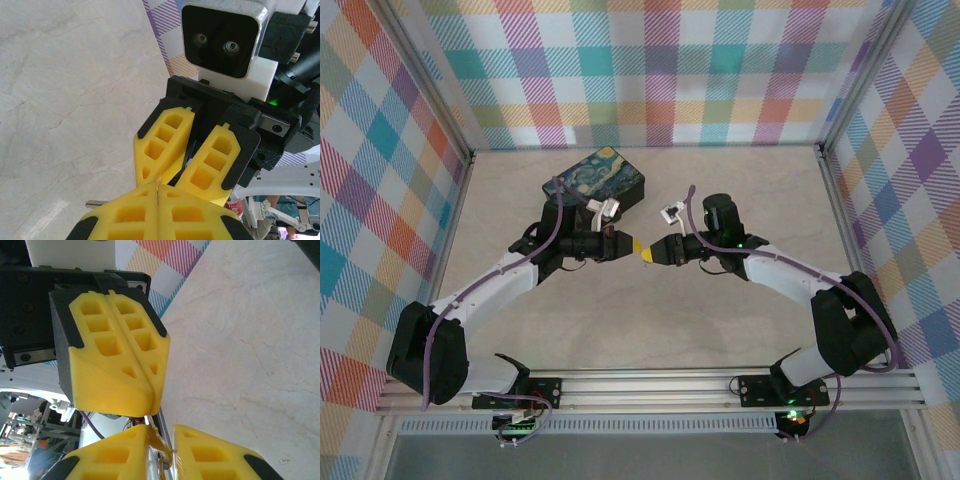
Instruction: Unlock the padlock with the key
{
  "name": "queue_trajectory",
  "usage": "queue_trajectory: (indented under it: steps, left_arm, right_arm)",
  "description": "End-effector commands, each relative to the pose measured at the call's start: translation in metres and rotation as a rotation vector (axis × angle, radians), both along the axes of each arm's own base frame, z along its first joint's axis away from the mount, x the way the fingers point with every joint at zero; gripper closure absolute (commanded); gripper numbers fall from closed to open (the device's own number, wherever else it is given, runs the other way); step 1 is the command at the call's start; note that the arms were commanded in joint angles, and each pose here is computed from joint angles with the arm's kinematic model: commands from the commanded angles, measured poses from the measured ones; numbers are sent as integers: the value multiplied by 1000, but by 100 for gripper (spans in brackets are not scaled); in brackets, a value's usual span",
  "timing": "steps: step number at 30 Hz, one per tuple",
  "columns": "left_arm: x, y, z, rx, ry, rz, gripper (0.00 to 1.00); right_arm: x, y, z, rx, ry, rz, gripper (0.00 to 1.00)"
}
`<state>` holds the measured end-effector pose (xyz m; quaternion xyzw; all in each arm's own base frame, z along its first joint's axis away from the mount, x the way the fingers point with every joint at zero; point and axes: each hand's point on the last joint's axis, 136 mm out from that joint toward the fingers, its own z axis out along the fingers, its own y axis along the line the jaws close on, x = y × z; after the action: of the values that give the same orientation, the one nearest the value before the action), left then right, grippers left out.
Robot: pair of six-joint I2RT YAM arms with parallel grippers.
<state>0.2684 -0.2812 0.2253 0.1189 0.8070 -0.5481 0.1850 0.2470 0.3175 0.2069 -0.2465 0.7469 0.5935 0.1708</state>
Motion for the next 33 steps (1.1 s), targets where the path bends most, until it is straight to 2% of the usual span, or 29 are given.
queue_trajectory:
  steps: [1,6,27,29,33]
  left_arm:
    - [2,-6,31,-55,-79,-18,100]
    - [3,-7,31,-59,-79,-15,100]
    - [4,0,27,-50,-77,13,100]
    - [7,2,23,-36,-69,33,94]
    - [14,6,21,-27,-59,62,70]
  right_arm:
    - [-1,-1,4,46,33,-9,79]
    - [3,0,4,68,67,-42,77]
    - [13,-4,-5,45,88,-132,100]
    - [14,-5,-9,32,94,-143,100]
    - [16,-8,-18,-18,90,-166,100]
